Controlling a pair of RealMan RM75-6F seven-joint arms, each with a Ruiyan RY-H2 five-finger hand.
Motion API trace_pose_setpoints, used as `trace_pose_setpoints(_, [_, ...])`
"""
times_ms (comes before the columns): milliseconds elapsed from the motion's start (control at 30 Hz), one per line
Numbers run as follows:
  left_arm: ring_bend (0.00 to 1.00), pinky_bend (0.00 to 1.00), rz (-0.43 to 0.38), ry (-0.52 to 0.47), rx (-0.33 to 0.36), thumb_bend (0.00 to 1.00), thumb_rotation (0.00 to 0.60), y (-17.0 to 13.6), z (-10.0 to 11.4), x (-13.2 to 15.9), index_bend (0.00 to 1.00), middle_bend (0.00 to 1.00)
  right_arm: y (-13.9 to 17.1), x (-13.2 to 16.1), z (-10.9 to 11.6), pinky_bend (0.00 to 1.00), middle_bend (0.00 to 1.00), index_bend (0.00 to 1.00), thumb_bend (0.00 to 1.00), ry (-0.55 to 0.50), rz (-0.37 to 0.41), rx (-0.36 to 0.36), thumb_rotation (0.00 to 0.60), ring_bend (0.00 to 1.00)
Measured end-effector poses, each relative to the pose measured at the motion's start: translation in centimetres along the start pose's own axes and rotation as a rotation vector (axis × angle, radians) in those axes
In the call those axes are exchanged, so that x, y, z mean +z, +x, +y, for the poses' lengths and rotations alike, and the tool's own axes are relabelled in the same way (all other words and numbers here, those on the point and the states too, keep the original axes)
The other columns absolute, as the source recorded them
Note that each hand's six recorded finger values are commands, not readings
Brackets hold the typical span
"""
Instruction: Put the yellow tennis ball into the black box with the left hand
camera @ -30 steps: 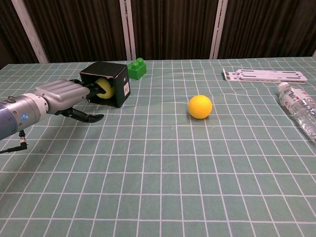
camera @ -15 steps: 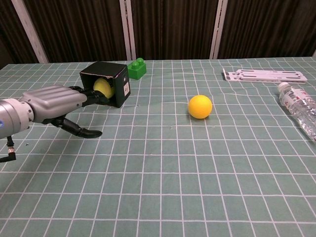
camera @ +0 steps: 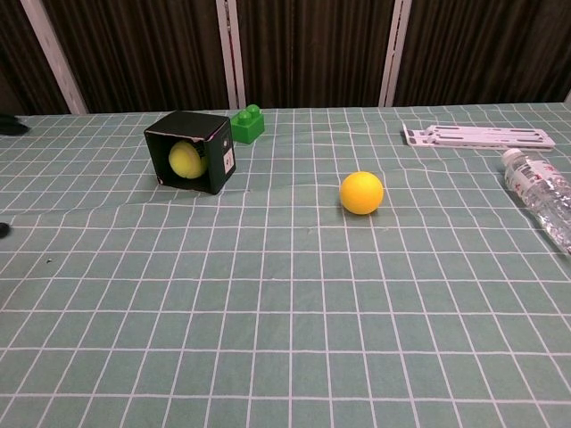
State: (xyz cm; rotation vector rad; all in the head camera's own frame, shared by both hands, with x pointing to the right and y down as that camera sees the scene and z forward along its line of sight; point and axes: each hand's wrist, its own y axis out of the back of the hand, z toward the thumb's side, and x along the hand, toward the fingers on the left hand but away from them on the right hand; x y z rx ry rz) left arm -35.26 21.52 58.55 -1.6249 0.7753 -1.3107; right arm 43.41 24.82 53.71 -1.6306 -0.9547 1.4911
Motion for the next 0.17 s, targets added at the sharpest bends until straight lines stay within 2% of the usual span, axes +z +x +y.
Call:
trace_pose_setpoints(100, [0.0,0.0,0.039,-0.047,0.049,0.09,0.175,-3.6,0.8,-1.6,0.0,0.0,-0.1,0.4,0.2,0.0,0.0,0.0,0.21,-0.01,0.009,-0.008,0.6,0.0])
trace_pose_setpoints(167, [0.0,0.0,0.055,-0.062,0.059,0.09,0.175,-4.9,1.1,-2.4,0.0,0.0,-0.2,0.6,0.2,0.0,0.0,0.0,0.21,-0.016,0.013,-0.013,0.6,0.0])
